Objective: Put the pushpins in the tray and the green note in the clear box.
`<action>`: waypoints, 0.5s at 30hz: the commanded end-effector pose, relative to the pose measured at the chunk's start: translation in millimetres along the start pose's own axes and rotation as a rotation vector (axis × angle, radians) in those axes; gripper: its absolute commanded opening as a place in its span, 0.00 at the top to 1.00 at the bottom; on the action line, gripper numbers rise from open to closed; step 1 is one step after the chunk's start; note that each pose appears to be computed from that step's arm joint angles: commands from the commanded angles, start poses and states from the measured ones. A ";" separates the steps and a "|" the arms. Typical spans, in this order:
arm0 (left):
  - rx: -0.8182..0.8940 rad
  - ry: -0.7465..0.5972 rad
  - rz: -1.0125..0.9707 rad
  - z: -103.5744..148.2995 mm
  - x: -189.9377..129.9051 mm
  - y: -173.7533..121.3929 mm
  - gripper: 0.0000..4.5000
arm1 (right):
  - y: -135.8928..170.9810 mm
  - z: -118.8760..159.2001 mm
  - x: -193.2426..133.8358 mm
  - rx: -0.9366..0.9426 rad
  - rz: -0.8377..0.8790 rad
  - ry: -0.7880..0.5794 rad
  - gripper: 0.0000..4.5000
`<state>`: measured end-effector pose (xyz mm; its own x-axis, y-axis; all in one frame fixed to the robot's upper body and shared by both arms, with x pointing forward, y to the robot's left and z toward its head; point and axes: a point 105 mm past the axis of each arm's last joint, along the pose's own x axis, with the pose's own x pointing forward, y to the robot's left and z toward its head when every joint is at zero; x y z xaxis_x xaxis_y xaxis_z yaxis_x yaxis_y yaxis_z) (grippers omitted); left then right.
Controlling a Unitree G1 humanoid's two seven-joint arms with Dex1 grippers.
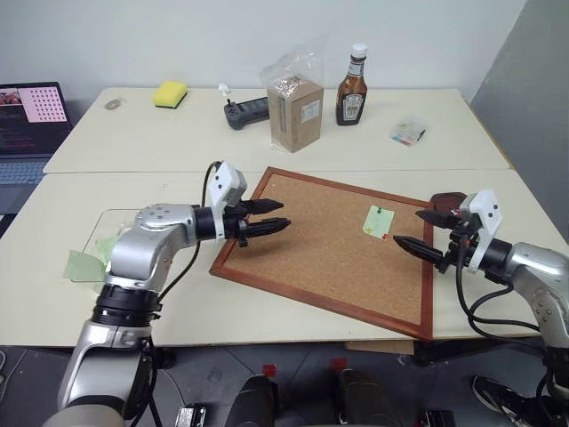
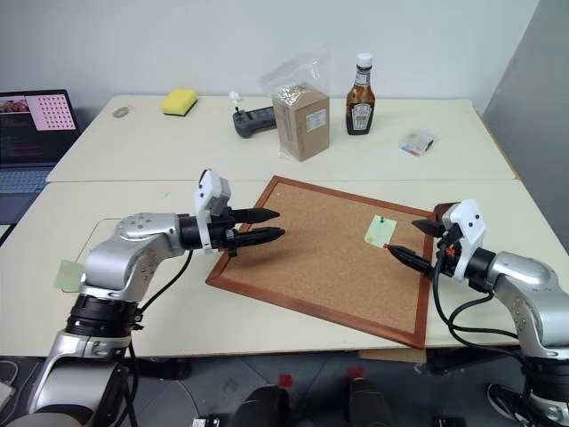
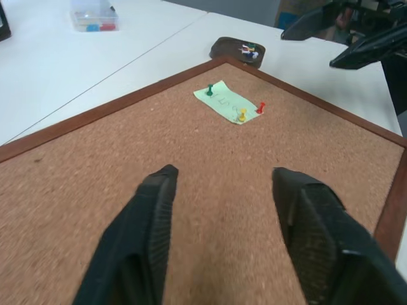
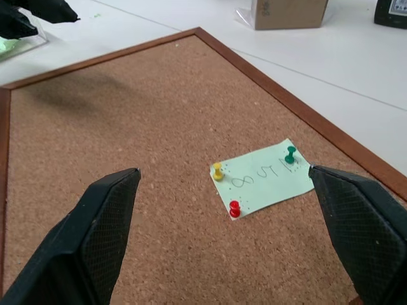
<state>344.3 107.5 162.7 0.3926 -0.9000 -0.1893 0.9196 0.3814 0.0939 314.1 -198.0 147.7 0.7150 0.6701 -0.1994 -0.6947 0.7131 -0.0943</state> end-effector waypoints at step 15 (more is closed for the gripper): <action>0.037 0.081 -0.036 -27.1 57.8 -4.8 0.99 | -24.0 -3.6 51.4 -0.045 -0.083 -0.037 0.00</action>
<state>361.3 65.0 125.2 0.3564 -0.8970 -0.2616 0.9343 0.3436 0.0945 361.7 -183.6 126.3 0.7655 0.6154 -0.1880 -0.6397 0.7592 -0.1196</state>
